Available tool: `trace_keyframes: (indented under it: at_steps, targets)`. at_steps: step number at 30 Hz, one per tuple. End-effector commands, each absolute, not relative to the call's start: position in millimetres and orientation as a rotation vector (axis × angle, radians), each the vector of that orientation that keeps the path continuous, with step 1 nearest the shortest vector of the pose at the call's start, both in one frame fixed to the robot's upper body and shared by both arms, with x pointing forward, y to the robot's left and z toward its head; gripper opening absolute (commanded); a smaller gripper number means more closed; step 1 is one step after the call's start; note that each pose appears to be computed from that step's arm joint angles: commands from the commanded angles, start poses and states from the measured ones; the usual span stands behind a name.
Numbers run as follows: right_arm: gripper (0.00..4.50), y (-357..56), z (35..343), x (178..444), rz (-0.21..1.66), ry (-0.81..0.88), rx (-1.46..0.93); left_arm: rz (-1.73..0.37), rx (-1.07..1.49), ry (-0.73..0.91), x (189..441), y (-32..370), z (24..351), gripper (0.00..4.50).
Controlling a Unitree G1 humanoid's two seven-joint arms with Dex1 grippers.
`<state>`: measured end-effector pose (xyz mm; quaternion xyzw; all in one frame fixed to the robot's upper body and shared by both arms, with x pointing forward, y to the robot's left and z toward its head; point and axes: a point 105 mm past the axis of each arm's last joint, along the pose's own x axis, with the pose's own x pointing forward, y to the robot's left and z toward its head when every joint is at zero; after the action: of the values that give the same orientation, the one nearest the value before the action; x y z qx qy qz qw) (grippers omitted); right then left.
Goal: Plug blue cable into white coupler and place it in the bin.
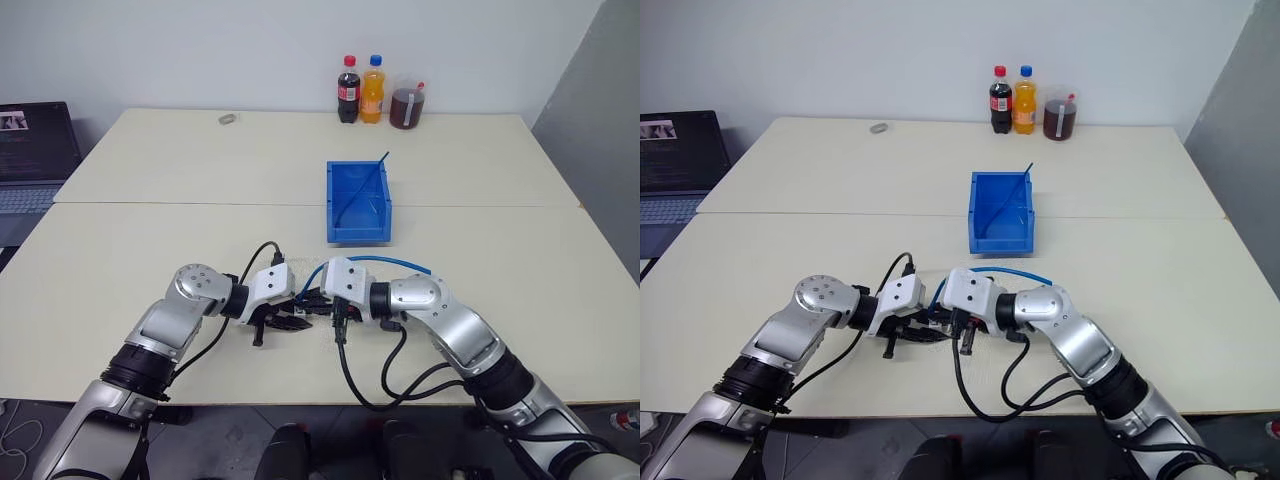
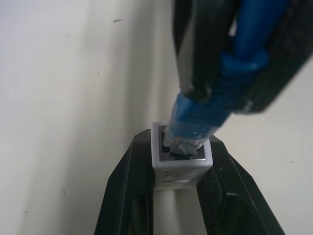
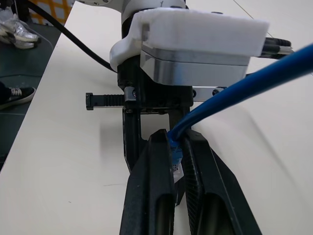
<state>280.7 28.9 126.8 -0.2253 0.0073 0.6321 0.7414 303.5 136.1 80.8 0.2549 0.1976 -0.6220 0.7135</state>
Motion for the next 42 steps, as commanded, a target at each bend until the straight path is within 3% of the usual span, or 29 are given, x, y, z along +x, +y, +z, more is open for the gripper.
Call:
trace_keyframes:
  at_steps: [1,32,42]
  targets:
    - [0.01,30.2,114.4,273.0,1.452,0.073,-0.524,-1.388,0.562,0.481,301.0,133.0,70.0,0.81]
    - [0.0,18.1,78.5,288.7,1.508,0.235,-0.584,-1.396,0.561,0.456,298.8,130.5,70.9,0.81]
    - [0.0,37.3,81.8,283.5,1.548,0.237,-0.557,-1.395,0.556,0.454,297.0,130.5,70.7,0.81]
